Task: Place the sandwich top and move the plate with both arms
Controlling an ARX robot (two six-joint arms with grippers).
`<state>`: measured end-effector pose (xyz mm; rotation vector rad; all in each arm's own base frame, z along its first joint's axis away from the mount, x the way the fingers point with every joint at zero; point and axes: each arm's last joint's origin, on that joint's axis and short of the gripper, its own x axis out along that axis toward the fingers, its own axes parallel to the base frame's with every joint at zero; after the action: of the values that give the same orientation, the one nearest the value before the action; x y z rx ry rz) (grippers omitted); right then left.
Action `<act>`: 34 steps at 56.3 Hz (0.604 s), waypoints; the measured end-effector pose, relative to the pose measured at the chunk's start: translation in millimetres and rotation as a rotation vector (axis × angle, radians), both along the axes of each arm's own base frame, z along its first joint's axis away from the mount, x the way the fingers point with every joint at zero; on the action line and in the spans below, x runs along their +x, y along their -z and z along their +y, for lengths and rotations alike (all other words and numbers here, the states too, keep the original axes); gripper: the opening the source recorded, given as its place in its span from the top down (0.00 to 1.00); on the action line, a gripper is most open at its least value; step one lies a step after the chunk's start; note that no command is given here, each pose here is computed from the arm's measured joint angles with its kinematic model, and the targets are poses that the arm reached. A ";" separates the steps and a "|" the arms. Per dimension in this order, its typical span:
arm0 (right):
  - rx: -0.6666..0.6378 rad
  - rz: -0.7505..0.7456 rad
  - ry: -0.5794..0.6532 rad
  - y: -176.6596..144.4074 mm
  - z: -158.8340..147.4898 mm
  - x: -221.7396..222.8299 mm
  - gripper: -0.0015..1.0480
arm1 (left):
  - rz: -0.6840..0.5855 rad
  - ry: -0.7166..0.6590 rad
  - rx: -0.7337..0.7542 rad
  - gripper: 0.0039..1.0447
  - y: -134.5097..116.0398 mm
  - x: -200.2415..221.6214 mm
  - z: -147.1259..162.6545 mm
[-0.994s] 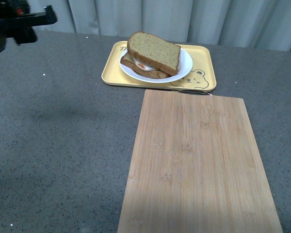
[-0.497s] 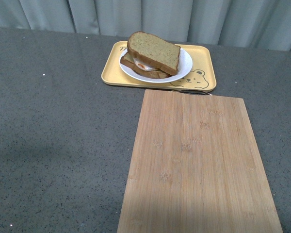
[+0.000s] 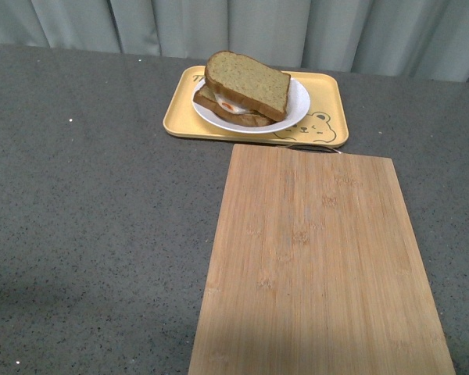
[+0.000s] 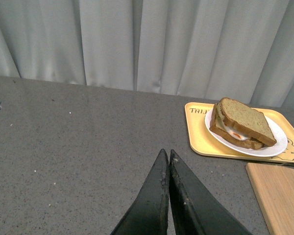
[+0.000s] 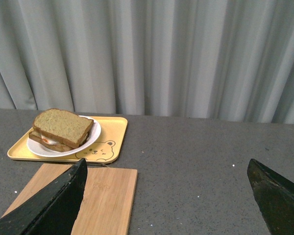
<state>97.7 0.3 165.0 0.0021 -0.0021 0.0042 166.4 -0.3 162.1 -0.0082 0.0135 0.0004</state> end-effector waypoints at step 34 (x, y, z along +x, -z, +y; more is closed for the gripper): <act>0.000 0.000 0.000 0.0 0.0 0.0 0.09 | -0.026 0.002 0.000 0.97 -8.5 -34.6 0.1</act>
<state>97.7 0.3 165.0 0.0021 -0.0021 0.0042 131.8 -0.3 170.6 -0.0082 -0.0120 -0.0020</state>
